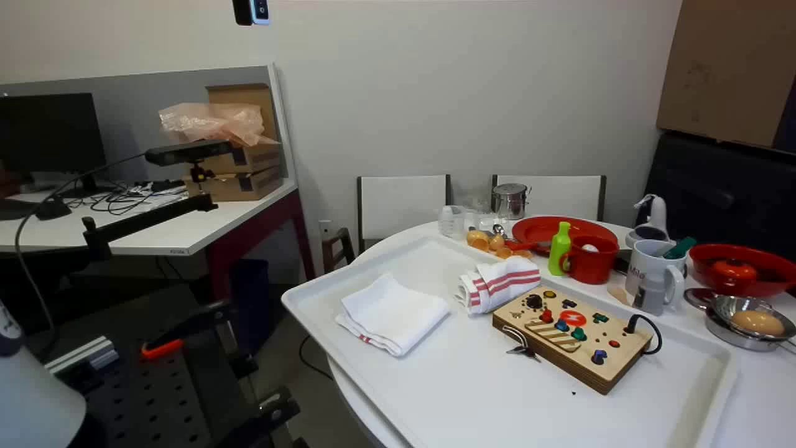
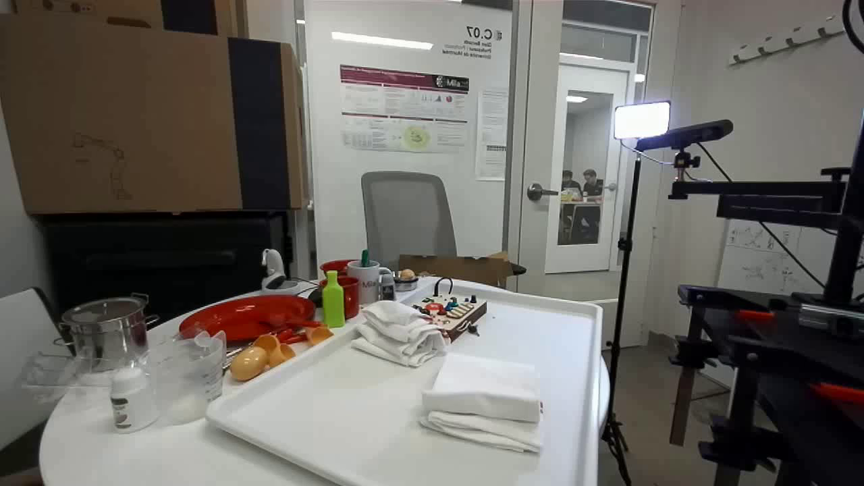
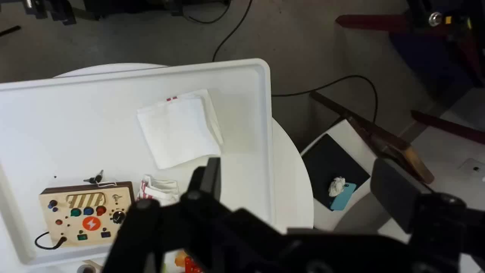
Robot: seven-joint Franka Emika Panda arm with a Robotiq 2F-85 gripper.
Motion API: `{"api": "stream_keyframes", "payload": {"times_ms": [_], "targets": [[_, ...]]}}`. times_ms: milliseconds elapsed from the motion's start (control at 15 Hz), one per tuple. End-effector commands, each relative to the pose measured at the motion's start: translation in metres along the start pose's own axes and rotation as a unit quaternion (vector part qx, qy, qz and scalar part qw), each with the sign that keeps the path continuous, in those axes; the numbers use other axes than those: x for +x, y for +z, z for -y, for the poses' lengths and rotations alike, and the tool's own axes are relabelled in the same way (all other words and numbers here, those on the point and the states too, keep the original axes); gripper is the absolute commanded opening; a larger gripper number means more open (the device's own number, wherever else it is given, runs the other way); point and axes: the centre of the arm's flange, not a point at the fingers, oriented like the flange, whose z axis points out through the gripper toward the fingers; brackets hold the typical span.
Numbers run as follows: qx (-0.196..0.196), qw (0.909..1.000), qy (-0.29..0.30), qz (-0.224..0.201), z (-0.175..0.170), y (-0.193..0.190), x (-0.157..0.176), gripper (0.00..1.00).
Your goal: Wipe the white tray using the white towel next to the board
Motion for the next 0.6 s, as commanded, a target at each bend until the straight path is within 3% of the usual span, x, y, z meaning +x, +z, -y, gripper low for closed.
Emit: {"api": "stream_keyframes", "payload": {"times_ms": [0, 533], "targets": [[0.0, 1.0, 0.0, -0.001, 0.0, 0.0, 0.0, 1.0], [-0.036, 0.9981, -0.049, -0.001, 0.016, 0.044, 0.039, 1.0]]}}
